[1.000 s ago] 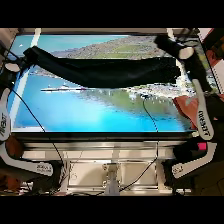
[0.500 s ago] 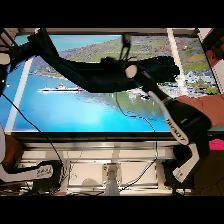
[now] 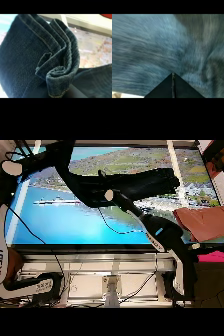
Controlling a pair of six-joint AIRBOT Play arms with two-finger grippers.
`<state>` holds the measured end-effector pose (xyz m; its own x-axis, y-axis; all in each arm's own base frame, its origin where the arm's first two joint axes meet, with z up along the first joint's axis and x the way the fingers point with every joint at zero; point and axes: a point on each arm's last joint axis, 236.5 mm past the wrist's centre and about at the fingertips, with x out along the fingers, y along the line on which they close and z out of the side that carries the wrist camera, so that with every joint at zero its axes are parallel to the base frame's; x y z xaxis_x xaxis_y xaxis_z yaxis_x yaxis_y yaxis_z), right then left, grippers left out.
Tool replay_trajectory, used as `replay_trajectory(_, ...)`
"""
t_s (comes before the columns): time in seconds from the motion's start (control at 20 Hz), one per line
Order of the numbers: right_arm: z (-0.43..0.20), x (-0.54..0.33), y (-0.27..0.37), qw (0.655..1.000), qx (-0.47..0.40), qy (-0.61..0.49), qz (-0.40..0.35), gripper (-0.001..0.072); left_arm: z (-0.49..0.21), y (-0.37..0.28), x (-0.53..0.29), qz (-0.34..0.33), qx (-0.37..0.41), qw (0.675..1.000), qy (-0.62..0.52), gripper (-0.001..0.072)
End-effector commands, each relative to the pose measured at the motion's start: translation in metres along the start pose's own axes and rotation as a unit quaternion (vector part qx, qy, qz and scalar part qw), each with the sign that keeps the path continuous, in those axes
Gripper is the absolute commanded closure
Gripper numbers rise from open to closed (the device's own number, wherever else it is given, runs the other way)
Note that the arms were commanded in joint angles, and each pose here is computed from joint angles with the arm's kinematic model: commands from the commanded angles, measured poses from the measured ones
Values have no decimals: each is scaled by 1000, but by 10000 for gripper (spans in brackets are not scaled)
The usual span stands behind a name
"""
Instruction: Fold the clothes and pants, and hang the long-sleeved shirts on hangers.
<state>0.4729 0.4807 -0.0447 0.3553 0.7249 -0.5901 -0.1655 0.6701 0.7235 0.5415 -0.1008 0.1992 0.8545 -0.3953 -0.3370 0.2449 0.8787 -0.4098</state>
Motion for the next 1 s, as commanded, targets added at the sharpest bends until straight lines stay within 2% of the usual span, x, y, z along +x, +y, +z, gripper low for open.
replay_trajectory(0.0,-35,22,-3,996,64,53,5,689,-7,-19,4,-16,7,1000,7,686)
replay_trajectory(0.25,-41,19,4,995,59,75,10,688,-26,-38,17,-34,11,999,28,686)
replay_trajectory(0.35,-28,11,10,997,27,70,18,688,-43,-46,29,-42,12,998,46,686)
replay_trajectory(0.5,26,-17,-16,999,-15,34,-18,688,-71,-59,46,-54,13,996,75,686)
replay_trajectory(0.85,184,-143,-97,991,52,-113,-45,688,-165,-107,86,-94,26,982,165,685)
replay_trajectory(0.95,189,-156,-106,993,14,-107,-48,687,-207,-120,99,-103,28,974,201,685)
